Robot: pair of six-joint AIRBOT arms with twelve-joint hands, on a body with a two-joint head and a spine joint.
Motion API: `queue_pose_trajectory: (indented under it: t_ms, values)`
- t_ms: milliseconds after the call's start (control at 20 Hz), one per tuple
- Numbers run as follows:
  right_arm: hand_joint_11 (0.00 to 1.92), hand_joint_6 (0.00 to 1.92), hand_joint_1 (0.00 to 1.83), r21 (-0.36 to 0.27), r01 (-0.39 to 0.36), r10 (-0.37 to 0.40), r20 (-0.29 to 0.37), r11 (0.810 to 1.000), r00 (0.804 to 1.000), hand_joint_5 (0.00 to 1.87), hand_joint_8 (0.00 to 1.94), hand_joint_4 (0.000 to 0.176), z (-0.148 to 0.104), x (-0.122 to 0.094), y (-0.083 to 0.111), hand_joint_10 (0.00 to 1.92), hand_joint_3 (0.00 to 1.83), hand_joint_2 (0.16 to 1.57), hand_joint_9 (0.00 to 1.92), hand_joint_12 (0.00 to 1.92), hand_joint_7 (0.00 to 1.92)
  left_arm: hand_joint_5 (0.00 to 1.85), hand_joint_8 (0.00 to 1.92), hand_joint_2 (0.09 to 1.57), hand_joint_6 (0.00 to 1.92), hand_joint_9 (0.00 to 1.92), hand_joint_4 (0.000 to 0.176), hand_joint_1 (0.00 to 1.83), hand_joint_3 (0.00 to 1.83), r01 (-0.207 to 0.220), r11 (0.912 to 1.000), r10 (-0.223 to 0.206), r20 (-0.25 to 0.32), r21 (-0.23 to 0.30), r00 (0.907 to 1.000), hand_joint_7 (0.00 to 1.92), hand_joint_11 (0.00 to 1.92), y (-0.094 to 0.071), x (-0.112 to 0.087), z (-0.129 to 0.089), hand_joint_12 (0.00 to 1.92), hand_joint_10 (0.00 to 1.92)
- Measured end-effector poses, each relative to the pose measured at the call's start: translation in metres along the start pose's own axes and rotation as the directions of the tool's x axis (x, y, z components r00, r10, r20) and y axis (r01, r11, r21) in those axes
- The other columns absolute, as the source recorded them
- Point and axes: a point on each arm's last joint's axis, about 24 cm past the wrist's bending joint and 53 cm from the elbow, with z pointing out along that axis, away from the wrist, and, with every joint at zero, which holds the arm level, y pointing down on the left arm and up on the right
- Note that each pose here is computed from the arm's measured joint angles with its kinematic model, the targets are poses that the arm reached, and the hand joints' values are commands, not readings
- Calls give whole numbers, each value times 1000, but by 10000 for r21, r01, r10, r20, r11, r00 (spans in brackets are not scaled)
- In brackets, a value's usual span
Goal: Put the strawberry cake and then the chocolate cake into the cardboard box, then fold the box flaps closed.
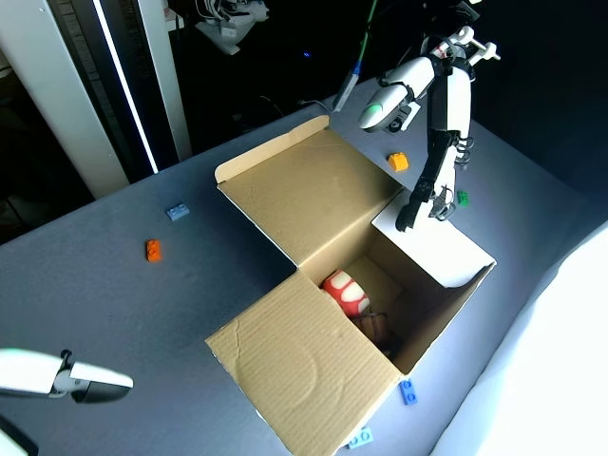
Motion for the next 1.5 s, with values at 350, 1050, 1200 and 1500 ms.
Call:
queue_pose_trajectory:
  t_ms: [350, 1050, 1200, 1500]
  values:
    - [0, 5, 533, -731, 920, -943, -292, 9931, 9951, 175, 19, 0, 0, 45, 6, 207, 1, 1047, 258, 1063, 273, 272, 1, 1106, 0, 475, 27, 436, 0, 45, 10000, -46, -121, -35, 9999, 410, 107, 2, 6, 3, 1022, 7]
    - [0, 6, 527, -2031, 1795, -1842, -44, 9626, 9829, 175, 7, 0, 45, 83, 49, 295, 4, 1061, 162, 1079, 257, 236, 0, 1130, 3, 463, 30, 368, 6, -266, 9970, 299, -451, 723, 9985, 390, 111, -34, 5, 1, 996, 2]
    - [0, 14, 499, -2289, 1752, -1781, 84, 9575, 9840, 198, 2, 0, 56, 79, 66, 299, 0, 1049, 136, 1023, 252, 265, 7, 1127, 13, 475, 32, 398, 2, -345, 9935, 408, -559, 1082, 9976, 408, 118, -51, -2, -3, 1006, 6]
    - [0, 15, 510, -2536, 1612, -1584, 316, 9538, 9869, 207, 10, 0, 68, 62, 91, 321, 0, 1041, 158, 1050, 277, 284, 7, 1116, 6, 485, 33, 387, 0, -686, 9952, 685, 33, 695, 9976, 427, 109, -53, -34, -15, 1055, 5]
